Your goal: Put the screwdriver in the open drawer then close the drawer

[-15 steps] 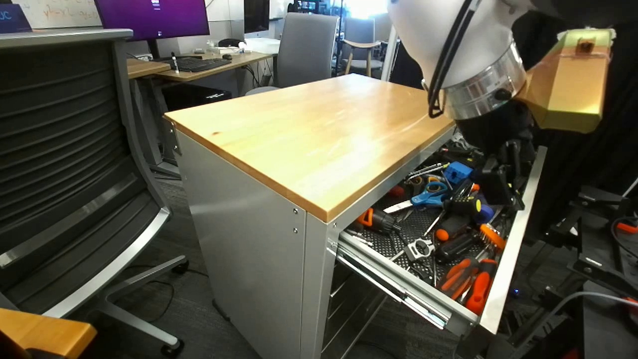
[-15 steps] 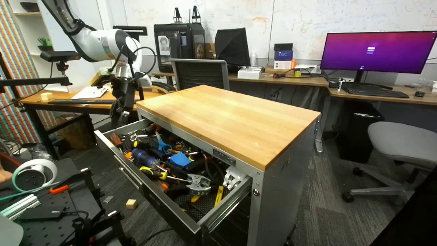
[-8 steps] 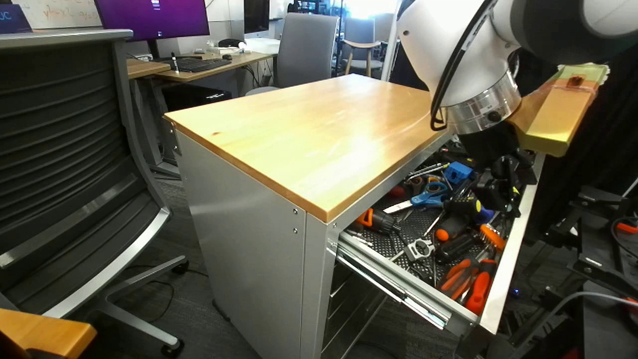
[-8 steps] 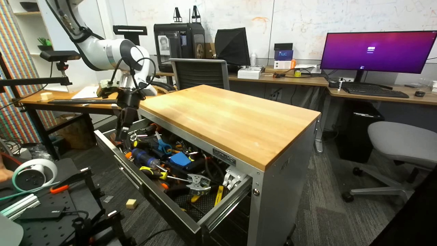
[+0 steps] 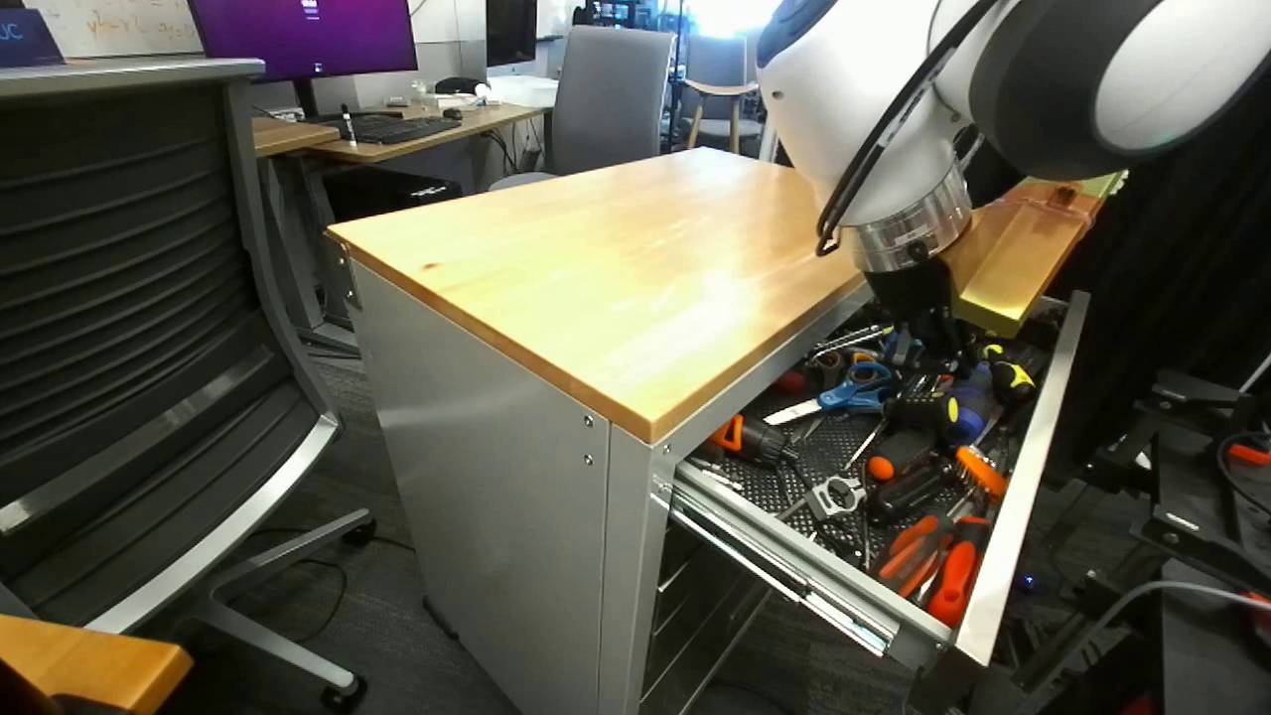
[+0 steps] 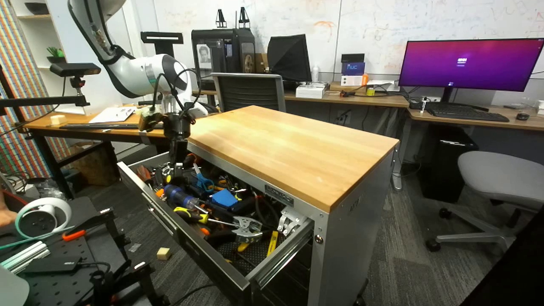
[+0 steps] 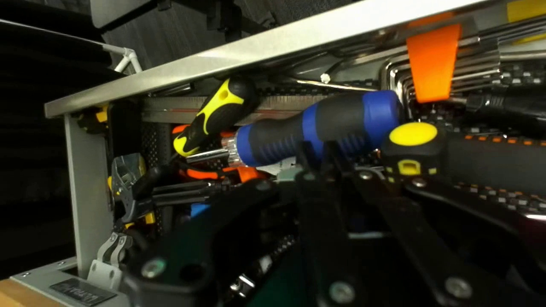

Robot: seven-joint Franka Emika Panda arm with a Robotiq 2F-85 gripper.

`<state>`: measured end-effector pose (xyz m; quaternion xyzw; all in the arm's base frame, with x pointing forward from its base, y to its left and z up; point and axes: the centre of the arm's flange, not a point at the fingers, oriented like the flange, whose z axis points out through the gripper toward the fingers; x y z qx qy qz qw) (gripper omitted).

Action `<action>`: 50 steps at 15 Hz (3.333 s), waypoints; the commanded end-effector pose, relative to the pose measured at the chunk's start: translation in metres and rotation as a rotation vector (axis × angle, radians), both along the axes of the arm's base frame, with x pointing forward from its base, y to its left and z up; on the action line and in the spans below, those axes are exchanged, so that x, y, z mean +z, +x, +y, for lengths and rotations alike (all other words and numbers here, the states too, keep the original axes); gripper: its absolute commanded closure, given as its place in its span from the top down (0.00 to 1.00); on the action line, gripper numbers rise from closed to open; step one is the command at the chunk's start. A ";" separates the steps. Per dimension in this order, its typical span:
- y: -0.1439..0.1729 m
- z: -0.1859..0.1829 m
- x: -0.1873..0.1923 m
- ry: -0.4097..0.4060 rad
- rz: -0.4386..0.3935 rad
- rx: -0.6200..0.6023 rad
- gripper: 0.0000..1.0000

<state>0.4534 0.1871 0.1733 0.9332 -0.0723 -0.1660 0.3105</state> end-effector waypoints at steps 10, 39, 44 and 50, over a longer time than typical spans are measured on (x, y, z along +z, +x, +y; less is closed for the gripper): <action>0.063 0.121 0.014 0.107 -0.187 0.289 0.00; -0.036 -0.014 -0.045 0.314 0.330 -0.200 0.00; -0.021 0.006 -0.044 0.194 0.241 -0.092 0.00; 0.015 0.042 -0.039 0.079 0.080 0.114 0.00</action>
